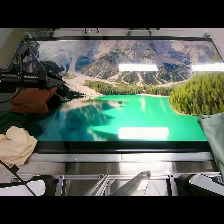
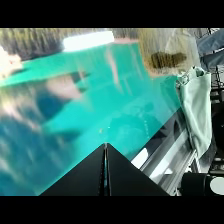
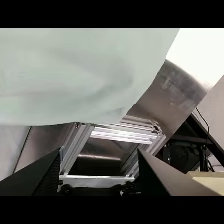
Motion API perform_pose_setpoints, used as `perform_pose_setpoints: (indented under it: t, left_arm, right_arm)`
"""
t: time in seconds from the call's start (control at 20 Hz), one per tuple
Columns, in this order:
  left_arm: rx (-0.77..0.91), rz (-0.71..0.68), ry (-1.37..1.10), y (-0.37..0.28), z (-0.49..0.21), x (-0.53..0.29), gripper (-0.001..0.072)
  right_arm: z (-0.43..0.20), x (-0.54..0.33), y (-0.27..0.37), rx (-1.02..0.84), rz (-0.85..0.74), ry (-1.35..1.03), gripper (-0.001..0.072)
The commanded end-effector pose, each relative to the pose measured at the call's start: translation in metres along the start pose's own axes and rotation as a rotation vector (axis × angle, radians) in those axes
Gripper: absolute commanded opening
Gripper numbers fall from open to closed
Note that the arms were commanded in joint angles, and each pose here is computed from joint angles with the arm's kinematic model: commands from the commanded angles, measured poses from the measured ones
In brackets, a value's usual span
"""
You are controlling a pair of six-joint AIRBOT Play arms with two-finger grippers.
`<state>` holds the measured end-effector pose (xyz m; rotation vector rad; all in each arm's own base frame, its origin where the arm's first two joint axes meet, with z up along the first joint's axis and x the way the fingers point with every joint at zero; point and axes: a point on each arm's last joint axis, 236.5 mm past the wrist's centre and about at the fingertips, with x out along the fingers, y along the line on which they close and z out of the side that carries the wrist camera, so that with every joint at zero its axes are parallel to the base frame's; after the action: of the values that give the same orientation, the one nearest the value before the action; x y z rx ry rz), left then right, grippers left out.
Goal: Fold the shirts.
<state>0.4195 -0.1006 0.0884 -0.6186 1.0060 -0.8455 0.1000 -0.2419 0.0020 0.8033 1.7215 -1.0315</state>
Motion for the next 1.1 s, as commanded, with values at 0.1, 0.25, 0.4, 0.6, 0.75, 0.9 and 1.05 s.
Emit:
perform_pose_setpoints:
  t: [0.1, 0.25, 0.4, 0.6, 0.75, 0.9, 1.05]
  left_arm:
    - [0.031, -0.004, -0.01, -0.008, 0.008, -0.004, 0.001]
    - [0.13, -0.013, -0.028, -0.036, 0.03, -0.02, 0.0007]
    - [0.157, -0.02, -0.054, -0.056, 0.044, -0.031, 0.0002]
    - [0.059, -0.037, -0.006, -0.048, -0.005, -0.009, 0.0003]
    - [-0.036, -0.04, 0.049, -0.035, -0.064, 0.023, 0.0002]
    - [-0.081, -0.051, 0.093, -0.033, -0.096, 0.037, 0.0003]
    - [-0.099, -0.054, 0.106, -0.032, -0.104, 0.04, 0.0003]
  right_arm:
    - [0.005, -0.033, 0.04, 0.03, 0.201, -0.025, 0.0377]
    - [0.004, -0.074, 0.106, -0.045, 0.504, -0.079, 0.0021]
    - [-0.025, -0.109, 0.182, -0.246, 0.739, -0.168, 0.0021]
    - [-0.14, -0.094, 0.269, -0.564, 0.917, -0.15, 0.0021]
    - [-0.218, -0.055, 0.317, -0.715, 0.969, -0.145, 0.0021]
    - [-0.258, -0.041, 0.344, -0.842, 0.957, -0.168, 0.0021]
    - [-0.265, -0.038, 0.35, -0.863, 0.957, -0.179, 0.0021]
